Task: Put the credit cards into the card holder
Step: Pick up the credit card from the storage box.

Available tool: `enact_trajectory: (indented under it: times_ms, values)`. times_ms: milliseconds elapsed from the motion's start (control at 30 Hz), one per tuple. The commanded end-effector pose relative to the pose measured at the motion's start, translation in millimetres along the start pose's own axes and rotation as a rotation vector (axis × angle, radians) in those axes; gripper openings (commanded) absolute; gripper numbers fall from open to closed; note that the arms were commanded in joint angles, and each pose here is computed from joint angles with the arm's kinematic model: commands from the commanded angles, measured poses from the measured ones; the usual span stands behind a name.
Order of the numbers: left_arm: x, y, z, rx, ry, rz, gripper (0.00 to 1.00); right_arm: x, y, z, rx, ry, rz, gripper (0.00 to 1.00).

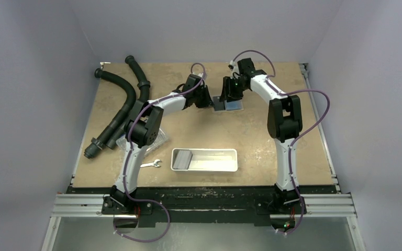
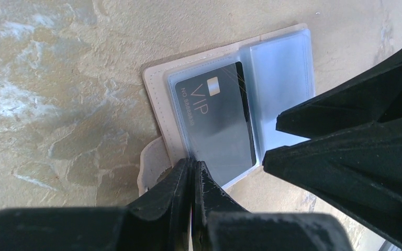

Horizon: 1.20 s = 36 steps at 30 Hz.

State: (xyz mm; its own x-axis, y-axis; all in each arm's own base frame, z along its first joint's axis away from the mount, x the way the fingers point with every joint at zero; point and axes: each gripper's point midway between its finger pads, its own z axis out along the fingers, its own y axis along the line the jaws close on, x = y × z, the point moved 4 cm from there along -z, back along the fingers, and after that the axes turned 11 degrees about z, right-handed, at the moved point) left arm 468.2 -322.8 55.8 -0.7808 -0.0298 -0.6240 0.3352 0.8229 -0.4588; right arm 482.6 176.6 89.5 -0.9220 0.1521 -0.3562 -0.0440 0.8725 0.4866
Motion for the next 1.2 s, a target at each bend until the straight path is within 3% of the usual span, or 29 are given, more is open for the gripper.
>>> enact_trajectory:
  times_ms: [0,533,667,800,1167]
  values:
    - [-3.0,14.7,-17.0,-0.077,0.005,-0.006,0.0,-7.6,18.1,-4.0,-0.098,-0.001,-0.019,0.5]
    - [-30.4,-8.4,-37.3,0.035,-0.09,-0.027,0.2,-3.1,19.4,8.1,-0.149,0.019,0.001,0.49]
    - [-21.7,1.1,-31.6,0.003,-0.065,-0.039,0.08,-1.3,16.0,13.3,-0.14,0.026,0.014,0.49]
    - [-8.3,9.4,-22.1,-0.01,-0.03,-0.052,0.03,-0.5,7.4,17.9,-0.088,0.023,0.029,0.49]
    - [1.0,15.1,-16.0,-0.02,-0.009,-0.06,0.0,14.0,-8.9,38.6,-0.059,0.069,0.055,0.52]
